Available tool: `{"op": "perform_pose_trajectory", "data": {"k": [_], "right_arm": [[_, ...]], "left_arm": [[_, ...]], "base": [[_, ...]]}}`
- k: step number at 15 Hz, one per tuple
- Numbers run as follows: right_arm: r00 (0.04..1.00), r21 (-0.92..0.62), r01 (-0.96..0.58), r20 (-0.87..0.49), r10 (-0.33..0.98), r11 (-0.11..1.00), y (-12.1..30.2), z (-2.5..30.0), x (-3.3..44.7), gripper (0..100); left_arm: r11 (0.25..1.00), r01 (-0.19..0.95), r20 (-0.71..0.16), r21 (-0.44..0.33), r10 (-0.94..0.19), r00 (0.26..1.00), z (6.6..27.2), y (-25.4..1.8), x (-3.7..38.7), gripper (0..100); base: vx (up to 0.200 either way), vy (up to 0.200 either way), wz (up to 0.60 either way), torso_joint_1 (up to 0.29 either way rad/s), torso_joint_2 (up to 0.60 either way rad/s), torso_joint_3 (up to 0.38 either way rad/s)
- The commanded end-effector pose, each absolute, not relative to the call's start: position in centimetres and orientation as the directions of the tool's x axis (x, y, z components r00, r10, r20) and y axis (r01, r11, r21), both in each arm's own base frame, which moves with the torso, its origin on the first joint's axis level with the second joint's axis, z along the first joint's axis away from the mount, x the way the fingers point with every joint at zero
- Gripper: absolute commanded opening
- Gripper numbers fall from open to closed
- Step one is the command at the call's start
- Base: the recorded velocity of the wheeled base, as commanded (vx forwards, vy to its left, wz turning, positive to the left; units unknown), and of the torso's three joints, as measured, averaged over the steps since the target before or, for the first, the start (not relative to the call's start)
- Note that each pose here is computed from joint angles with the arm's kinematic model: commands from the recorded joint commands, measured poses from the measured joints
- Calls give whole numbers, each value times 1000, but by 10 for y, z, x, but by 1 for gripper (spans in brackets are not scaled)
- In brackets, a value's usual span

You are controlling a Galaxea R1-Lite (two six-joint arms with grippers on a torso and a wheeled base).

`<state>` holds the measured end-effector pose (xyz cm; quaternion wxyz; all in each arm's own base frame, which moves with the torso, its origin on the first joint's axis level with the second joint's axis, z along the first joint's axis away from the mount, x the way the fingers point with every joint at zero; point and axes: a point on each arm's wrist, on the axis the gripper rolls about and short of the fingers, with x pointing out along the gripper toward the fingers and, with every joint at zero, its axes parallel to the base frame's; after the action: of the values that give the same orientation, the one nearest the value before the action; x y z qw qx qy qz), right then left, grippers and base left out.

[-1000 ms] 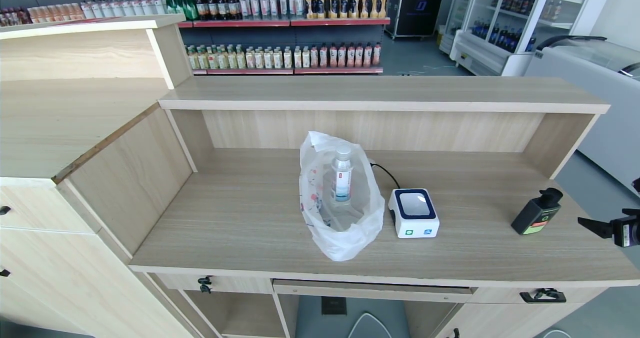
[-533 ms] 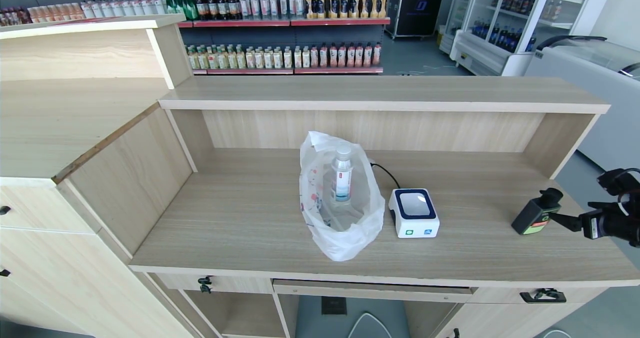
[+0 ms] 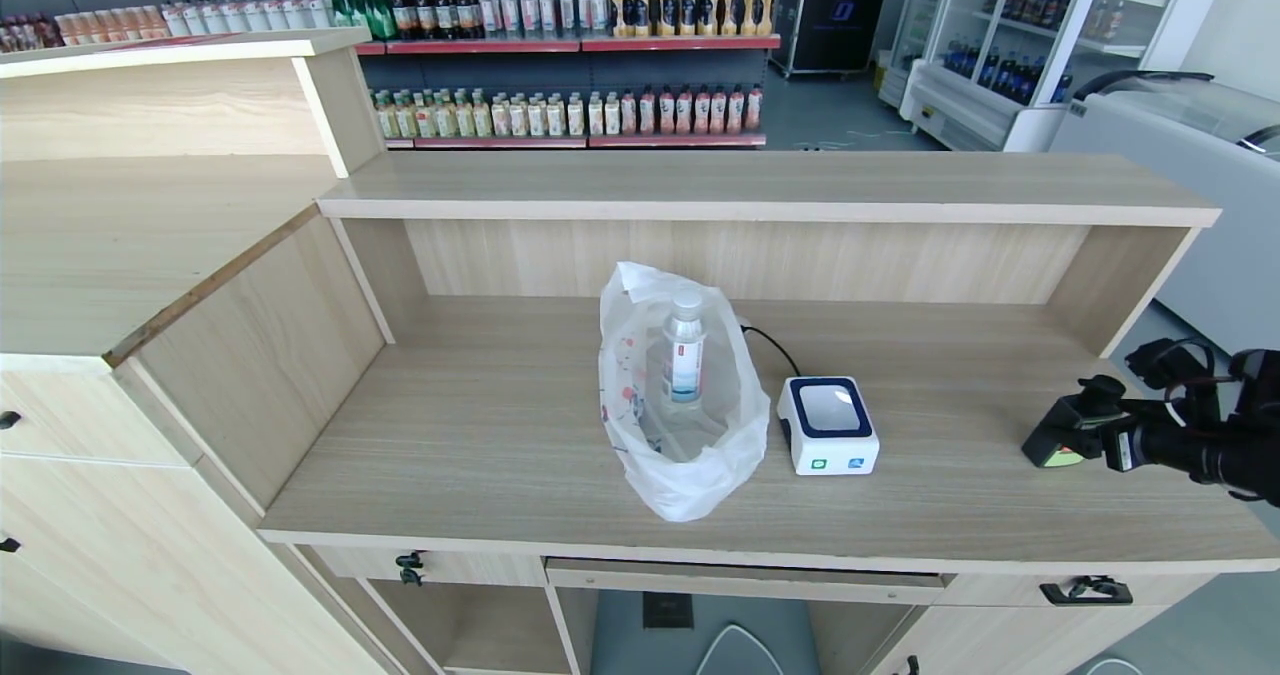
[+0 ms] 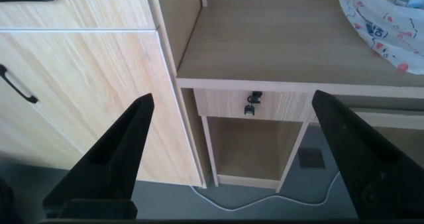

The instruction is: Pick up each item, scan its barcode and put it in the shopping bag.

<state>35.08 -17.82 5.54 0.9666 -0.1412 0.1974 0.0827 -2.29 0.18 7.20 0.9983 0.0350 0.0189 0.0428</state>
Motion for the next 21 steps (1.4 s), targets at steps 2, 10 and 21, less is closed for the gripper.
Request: {"op": "perform_pose_trajectory", "data": {"k": [2,10,21], "right_arm": [[898,-226,-239,-421,127,944,-173,44,357,100],[893,-227,-308,-405,198,924,-155,33,378,100],[889,-214,-315,-408,208,925,-154,22,388,100]], "left_arm": [[994,-85,-35,72,87,996,72,2,-23,100],[994,-85,-35,72,87,996,72,2,-23,100],[994,-85,-35,72,87,996,72,2,-23,100]], "base": [[0,0,0,0,0,0],[0,0,0,0,0,0],[0,0,0,0,0,0]]}}
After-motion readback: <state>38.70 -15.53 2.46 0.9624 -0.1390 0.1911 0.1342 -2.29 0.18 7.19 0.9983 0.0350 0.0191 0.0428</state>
